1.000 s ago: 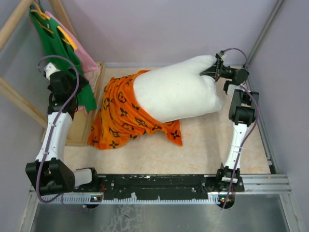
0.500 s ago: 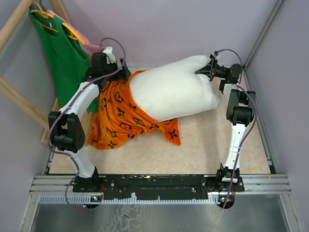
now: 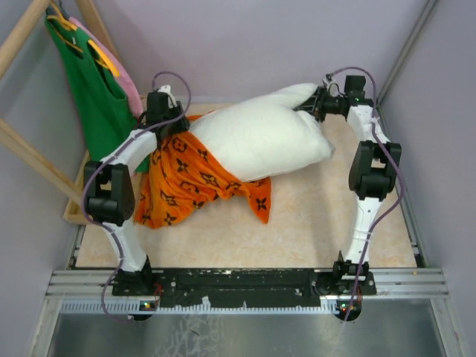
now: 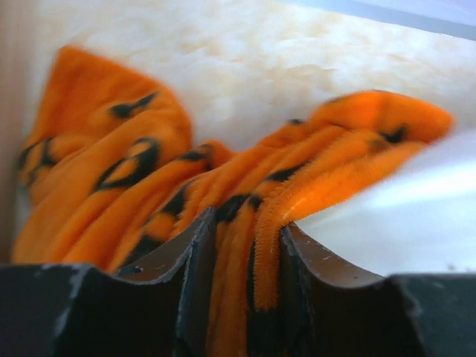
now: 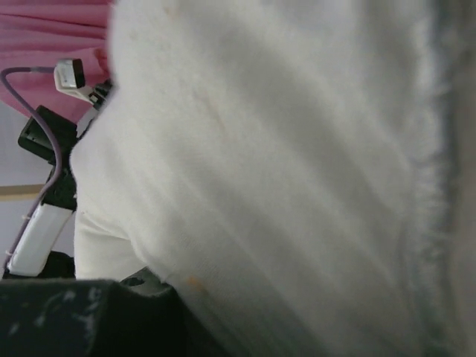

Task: Remove the pillowcase from the pillow
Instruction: Remove the pillow from the pillowcase.

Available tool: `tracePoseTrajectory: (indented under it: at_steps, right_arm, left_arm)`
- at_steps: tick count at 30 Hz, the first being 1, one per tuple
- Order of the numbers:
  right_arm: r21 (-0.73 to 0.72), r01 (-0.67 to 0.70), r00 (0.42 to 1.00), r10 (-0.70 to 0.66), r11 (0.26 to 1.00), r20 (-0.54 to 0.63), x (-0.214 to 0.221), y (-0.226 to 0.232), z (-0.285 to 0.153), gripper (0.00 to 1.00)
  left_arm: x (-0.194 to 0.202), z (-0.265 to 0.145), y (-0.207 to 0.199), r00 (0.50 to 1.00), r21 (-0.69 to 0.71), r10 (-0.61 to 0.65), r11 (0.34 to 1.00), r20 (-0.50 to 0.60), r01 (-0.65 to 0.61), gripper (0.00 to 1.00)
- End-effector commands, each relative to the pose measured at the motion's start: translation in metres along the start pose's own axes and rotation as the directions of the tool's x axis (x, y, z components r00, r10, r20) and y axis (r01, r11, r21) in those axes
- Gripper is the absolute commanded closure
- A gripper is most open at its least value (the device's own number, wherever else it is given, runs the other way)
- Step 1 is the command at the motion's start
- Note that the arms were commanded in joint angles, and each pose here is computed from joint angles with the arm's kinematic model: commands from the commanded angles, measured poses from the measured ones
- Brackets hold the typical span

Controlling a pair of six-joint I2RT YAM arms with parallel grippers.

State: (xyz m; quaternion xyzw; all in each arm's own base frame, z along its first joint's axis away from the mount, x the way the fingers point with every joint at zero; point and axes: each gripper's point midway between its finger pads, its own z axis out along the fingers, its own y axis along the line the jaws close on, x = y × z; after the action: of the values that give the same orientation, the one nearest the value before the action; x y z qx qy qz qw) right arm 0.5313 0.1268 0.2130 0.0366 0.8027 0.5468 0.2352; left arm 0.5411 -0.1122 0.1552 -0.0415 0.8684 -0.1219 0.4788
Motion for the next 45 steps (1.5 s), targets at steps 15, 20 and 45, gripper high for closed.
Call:
tracePoseTrajectory:
  at_steps: [15, 20, 45]
  right_arm:
    - [0.087, -0.015, 0.889, -0.026, 0.996, 0.457, -0.039, -0.002, -0.108, 1.00]
    - [0.032, -0.038, 0.856, 0.016, 0.999, 0.517, -0.043, 0.000, -0.123, 1.00]
    - [0.088, 0.011, 0.900, -0.048, 0.996, 0.434, -0.025, 0.015, -0.080, 1.00]
  left_arm:
    - [-0.101, -0.157, 0.035, 0.948, -0.202, 0.013, 0.978, 0.318, 0.055, 0.14]
    - [-0.098, -0.217, -0.020, 0.936, -0.002, -0.003, 1.000, 0.353, 0.004, 0.01]
    - [0.083, -0.146, -0.200, 0.942, 0.020, 0.303, 0.951, 0.143, -0.309, 0.01]
